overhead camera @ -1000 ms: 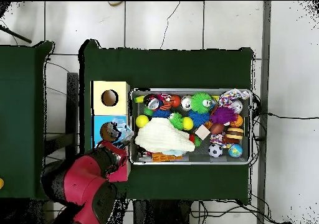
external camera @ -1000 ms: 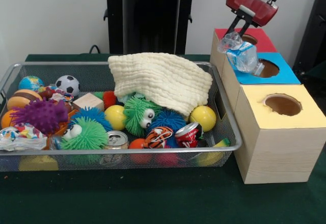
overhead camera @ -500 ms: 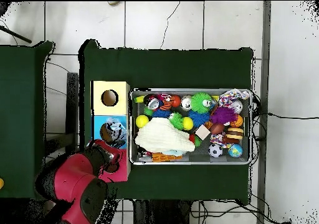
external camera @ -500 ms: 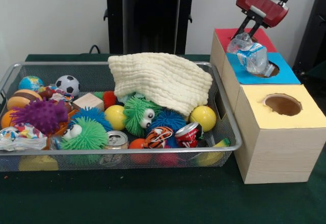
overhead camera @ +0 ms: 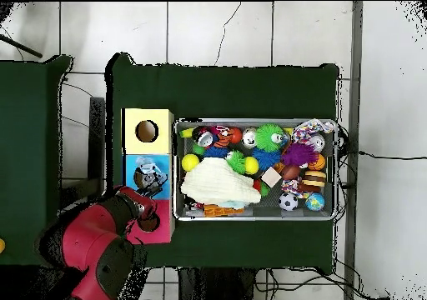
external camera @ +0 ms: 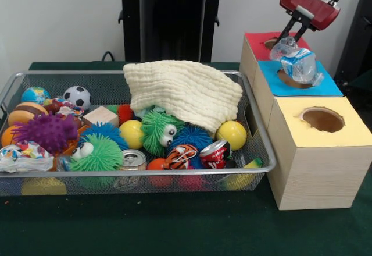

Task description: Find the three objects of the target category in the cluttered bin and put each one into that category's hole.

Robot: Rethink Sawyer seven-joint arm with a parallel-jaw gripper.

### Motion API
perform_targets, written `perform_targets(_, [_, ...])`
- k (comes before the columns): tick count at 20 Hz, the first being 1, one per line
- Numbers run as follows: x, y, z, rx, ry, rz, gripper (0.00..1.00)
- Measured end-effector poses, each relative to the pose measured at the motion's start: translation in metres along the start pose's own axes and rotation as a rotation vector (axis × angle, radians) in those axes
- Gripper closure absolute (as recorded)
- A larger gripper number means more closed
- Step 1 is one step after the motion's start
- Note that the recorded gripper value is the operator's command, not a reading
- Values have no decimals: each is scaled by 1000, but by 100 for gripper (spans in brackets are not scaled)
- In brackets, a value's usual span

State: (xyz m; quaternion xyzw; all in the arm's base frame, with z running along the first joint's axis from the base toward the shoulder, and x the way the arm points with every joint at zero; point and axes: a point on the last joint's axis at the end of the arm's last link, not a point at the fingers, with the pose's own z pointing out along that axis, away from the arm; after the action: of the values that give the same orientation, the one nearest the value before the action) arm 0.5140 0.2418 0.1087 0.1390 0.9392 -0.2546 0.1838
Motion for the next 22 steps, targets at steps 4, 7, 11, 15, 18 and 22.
perform_targets(4, [0,3,-2,-7,1,23,0])
perform_targets(7, [-1,3,-2,-7,1,29,0])
perform_targets(11, [-1,3,-2,-9,2,50,0])
perform_targets(15, [-1,3,-2,-9,2,74,0])
perform_targets(18, [-1,3,-2,-9,2,91,0])
perform_targets(22, [-1,3,-2,-9,2,106,0])
